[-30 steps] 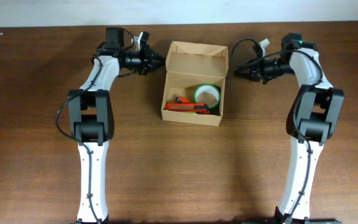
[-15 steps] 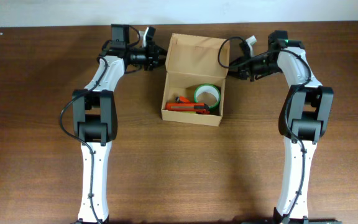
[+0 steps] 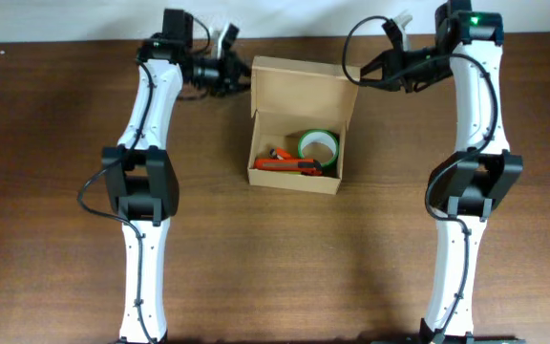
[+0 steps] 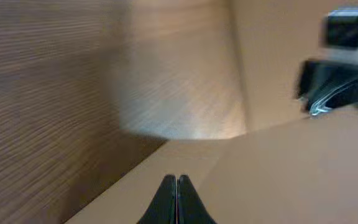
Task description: Pack container
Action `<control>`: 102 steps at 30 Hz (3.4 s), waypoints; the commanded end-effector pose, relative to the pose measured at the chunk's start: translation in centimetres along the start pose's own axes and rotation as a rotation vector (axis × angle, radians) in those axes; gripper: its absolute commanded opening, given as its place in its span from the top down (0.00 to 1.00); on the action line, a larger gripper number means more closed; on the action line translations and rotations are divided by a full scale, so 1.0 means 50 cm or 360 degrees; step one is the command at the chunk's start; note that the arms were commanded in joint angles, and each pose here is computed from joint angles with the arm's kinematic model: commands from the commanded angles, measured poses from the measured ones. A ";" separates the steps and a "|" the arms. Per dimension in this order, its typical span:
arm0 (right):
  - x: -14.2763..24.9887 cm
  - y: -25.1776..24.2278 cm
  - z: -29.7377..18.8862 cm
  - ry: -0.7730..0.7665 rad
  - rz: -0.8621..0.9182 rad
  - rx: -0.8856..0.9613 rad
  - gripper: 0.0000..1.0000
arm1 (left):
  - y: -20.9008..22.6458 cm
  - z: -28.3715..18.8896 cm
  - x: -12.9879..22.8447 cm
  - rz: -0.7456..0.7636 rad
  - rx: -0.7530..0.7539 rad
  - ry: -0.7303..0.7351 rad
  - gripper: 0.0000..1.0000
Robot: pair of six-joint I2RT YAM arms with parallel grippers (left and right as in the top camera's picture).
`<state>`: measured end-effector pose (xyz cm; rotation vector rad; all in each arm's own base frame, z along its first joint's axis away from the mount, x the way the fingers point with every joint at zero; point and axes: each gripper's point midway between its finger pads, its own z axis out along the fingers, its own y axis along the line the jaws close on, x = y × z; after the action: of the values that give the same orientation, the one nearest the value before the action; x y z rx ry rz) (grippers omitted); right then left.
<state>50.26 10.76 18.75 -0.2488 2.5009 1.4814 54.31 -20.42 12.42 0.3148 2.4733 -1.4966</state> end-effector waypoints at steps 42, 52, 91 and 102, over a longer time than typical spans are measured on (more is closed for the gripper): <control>0.284 0.249 -0.127 0.0170 -0.0404 0.1478 0.96 | -0.250 -0.219 0.098 0.0810 -0.1236 0.0171 0.98; 0.266 0.141 -0.062 0.0172 -0.0357 0.1451 0.96 | -0.209 -0.201 0.149 0.0839 -0.1570 0.0335 0.98; 0.310 -0.051 0.094 0.0550 -0.0141 0.1289 0.96 | -0.060 0.015 0.310 0.0806 -0.1166 0.0663 0.98; 0.315 -0.065 0.105 0.0549 -0.0154 0.1275 0.96 | -0.014 0.028 0.355 0.0752 -0.1168 0.0743 0.98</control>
<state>36.65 12.67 9.68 -0.4707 3.0499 0.2946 39.01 -21.47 9.87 1.0614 2.7004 -0.2969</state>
